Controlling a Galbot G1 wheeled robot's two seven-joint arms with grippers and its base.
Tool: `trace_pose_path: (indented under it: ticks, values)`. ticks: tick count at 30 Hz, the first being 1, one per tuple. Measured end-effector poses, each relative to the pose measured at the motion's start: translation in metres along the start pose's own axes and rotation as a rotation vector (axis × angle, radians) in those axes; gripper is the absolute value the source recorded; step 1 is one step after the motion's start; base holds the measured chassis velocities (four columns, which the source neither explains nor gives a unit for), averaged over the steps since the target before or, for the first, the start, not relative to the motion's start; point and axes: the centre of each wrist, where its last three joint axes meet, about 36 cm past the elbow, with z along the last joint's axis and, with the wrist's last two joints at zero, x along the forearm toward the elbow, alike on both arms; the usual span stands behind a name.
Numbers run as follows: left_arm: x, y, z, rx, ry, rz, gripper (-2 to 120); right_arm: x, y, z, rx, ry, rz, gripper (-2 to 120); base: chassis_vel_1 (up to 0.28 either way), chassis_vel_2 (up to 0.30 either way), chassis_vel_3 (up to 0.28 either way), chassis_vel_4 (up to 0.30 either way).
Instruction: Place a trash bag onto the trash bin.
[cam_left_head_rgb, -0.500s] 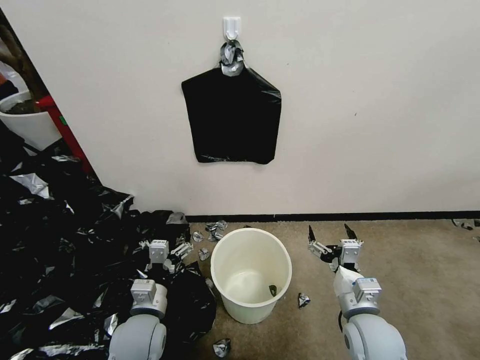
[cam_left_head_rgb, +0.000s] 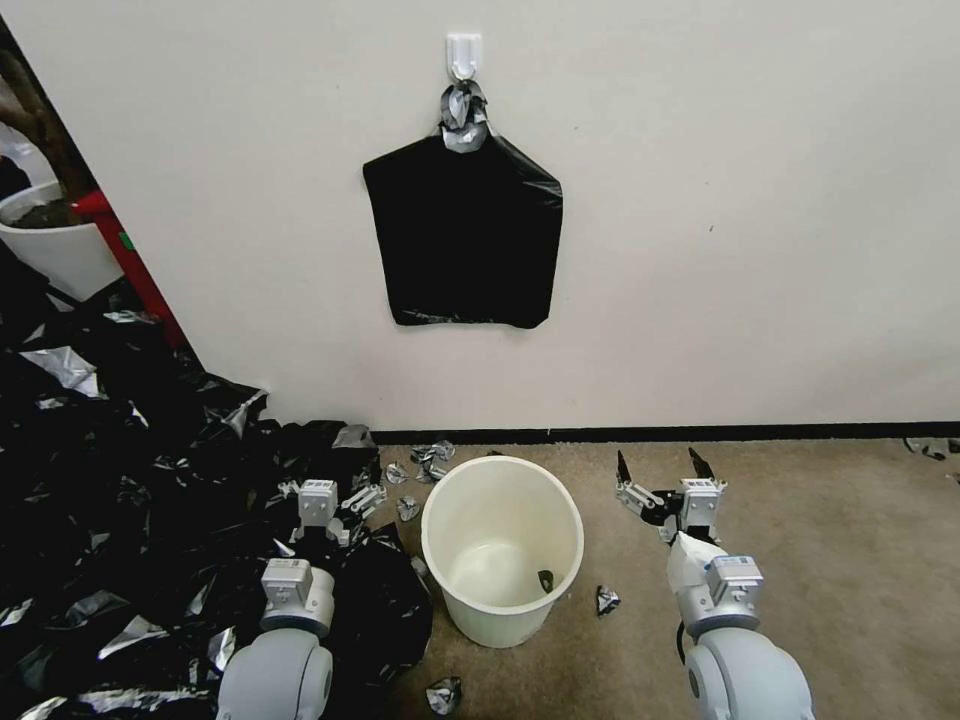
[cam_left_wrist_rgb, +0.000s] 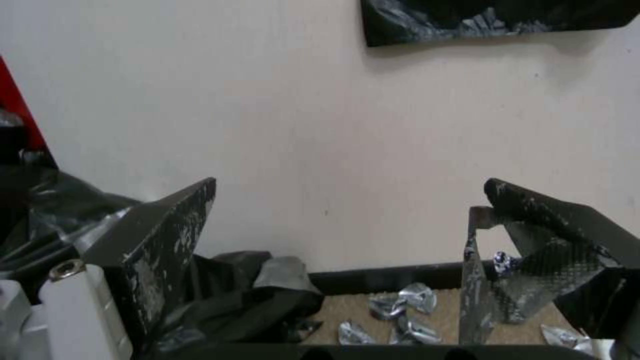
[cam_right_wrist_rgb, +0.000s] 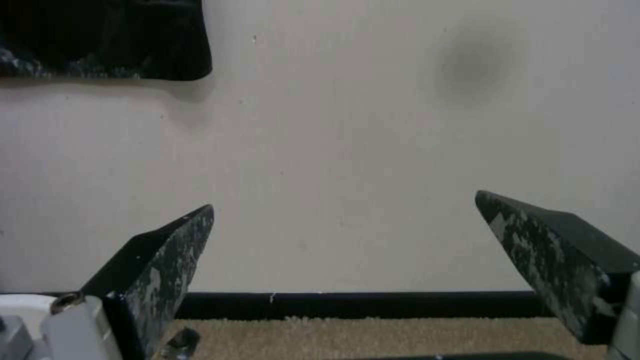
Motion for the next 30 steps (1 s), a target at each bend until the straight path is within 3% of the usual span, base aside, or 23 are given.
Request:
trace_pose_path:
  ticks: [26,28,30]
  values:
    - [0.0,0.0,0.0,0.002,-0.001,0.0,100,0.0,0.0,0.0,0.0,-0.001,0.002,100,0.0,0.0,0.0,0.0]
    - [0.0,-0.001,0.0,0.007,-0.004,-0.001,100,0.0,0.0,-0.001,0.0,-0.01,0.01,100,0.0,0.0,0.0,0.0]
    - [-0.003,-0.011,-0.003,0.066,-0.039,-0.006,100,0.001,0.001,-0.011,-0.011,-0.081,0.057,100,0.0,0.0,0.0,0.0]
